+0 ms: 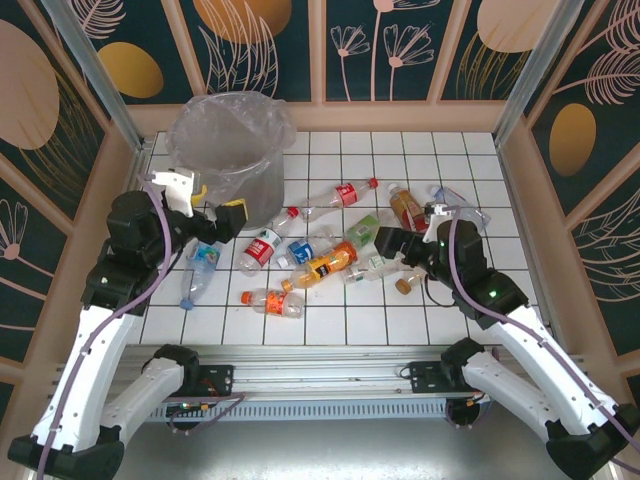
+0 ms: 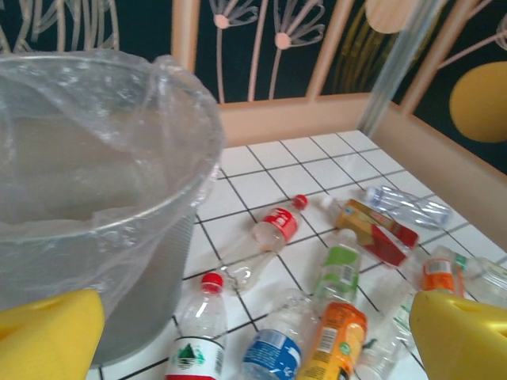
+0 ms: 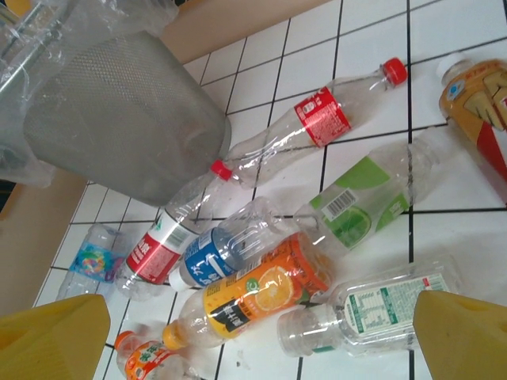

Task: Put the plastic bottles in the bin

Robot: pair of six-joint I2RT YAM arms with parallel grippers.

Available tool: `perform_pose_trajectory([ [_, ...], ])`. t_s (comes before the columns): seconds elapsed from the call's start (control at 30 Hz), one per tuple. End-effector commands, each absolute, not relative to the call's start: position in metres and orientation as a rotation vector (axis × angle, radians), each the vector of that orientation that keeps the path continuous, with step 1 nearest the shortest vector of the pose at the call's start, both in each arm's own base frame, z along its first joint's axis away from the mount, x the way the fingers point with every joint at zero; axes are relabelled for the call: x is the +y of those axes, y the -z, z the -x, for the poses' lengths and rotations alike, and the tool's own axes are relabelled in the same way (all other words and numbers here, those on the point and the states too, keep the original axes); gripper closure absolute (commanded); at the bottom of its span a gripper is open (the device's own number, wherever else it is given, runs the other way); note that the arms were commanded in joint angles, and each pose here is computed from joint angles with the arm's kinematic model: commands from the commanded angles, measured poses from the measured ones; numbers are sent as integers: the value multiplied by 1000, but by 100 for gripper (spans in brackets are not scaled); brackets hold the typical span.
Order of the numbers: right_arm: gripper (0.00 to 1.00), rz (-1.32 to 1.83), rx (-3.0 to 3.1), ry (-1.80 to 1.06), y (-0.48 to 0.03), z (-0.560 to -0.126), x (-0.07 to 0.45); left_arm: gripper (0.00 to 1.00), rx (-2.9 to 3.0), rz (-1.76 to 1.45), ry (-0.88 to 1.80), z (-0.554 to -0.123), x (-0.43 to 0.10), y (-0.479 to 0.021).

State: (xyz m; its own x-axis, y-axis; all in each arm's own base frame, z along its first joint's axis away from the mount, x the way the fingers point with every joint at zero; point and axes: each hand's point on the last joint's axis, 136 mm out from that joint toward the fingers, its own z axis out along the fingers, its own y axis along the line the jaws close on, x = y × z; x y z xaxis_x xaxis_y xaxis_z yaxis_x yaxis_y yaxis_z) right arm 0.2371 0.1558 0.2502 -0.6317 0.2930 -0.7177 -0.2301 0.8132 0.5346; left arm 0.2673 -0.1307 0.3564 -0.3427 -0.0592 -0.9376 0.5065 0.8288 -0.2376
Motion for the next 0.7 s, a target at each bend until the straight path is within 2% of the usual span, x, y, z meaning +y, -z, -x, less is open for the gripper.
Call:
perform_pose_trajectory([
  [0.0,1,-40,2169,-803,-244,-230,161,1,1924,-374,720,-257,-145,-333],
  [0.17,1,2,2184,-850,-246,-224,168,2,2081,-159,780,-259,-138,-303],
  [0.3,1,13,2206,-837,-241,-222,167,1,2225,230,817,-253,-121,-257],
  [0.5,1,18,2205,-862,-234,-220,170,2,2342,491,769,-233,-108,-226],
  [0.67,1,81,2173,-890,-230,-212,173,1,2422,686,836,-221,-113,-191],
])
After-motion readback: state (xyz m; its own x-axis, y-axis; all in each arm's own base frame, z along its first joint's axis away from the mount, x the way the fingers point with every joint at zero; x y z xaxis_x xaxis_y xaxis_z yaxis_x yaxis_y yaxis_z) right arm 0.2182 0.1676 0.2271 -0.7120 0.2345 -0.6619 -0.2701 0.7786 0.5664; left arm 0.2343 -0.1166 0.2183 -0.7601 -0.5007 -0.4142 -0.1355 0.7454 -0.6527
